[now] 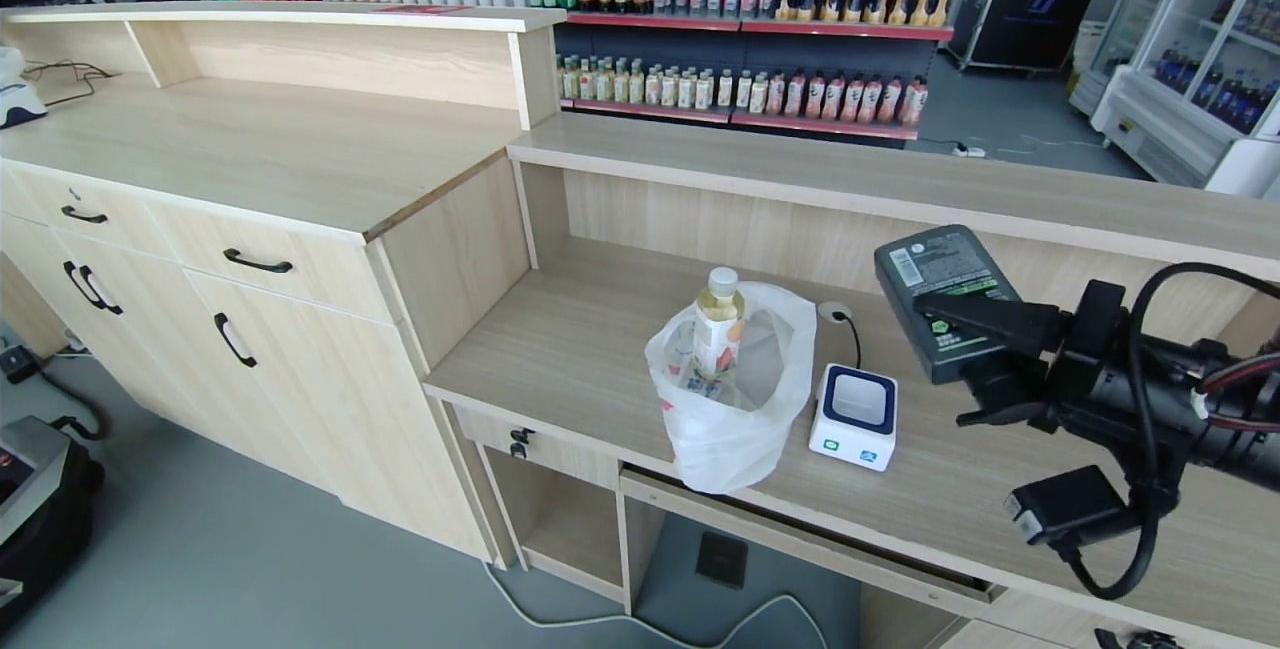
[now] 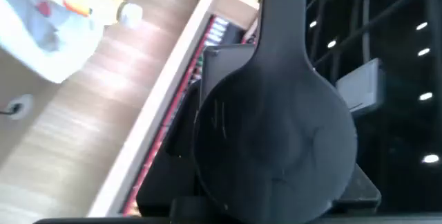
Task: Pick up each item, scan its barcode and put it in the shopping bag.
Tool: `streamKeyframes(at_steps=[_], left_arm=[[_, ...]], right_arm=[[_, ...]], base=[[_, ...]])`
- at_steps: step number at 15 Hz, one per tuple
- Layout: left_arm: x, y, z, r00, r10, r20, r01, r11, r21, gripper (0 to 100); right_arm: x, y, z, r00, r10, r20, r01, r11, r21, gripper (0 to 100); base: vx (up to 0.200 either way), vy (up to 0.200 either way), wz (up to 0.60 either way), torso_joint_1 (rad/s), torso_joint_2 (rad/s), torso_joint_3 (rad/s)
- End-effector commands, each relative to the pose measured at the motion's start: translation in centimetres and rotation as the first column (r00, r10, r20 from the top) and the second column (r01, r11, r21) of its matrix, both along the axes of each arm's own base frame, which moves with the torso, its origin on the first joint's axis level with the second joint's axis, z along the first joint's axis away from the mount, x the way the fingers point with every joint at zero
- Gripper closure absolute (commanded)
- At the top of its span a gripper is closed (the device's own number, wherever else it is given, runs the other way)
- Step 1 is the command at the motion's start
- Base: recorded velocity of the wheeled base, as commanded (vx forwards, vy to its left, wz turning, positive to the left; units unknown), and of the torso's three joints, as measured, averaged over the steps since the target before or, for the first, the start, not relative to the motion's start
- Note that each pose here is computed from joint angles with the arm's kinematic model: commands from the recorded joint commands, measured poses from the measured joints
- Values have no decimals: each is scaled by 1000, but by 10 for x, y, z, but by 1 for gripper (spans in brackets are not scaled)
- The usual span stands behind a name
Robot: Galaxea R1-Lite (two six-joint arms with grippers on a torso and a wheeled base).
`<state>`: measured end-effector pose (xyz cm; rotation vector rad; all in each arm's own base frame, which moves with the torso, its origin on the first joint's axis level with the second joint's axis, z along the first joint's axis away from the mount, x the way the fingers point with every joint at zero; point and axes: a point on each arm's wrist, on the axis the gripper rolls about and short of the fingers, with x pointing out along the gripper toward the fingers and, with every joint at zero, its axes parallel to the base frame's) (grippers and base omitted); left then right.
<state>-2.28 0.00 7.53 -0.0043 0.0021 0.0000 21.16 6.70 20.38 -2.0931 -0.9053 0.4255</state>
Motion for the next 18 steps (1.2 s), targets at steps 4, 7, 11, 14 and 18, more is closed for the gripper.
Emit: streamKeyframes(at_steps=[4, 7, 11, 14, 18], left_arm=[[0, 0, 0, 1000, 0, 1, 0, 1000, 0, 0], [0, 0, 0, 1000, 0, 1, 0, 1000, 0, 0], [0, 0, 0, 1000, 0, 1, 0, 1000, 0, 0], [0, 0, 0, 1000, 0, 1, 0, 1000, 0, 0], [0, 0, 0, 1000, 0, 1, 0, 1000, 0, 0]], right_arm=[[-13, 48, 16, 888, 344, 306, -345, 937, -53, 100], [-22, 69, 20, 832, 425, 356, -442, 896, -36, 100], [-30, 79, 15, 815, 490, 309, -510, 860, -21, 100], [-31, 79, 7, 829, 510, 230, -519, 855, -24, 100], [-39, 77, -1, 787, 606, 119, -605, 795, -44, 100]], base=[[0, 0, 0, 0, 0, 0], [0, 0, 0, 0, 0, 0], [0, 0, 0, 0, 0, 0], [0, 0, 0, 0, 0, 0], [0, 0, 0, 0, 0, 0]])
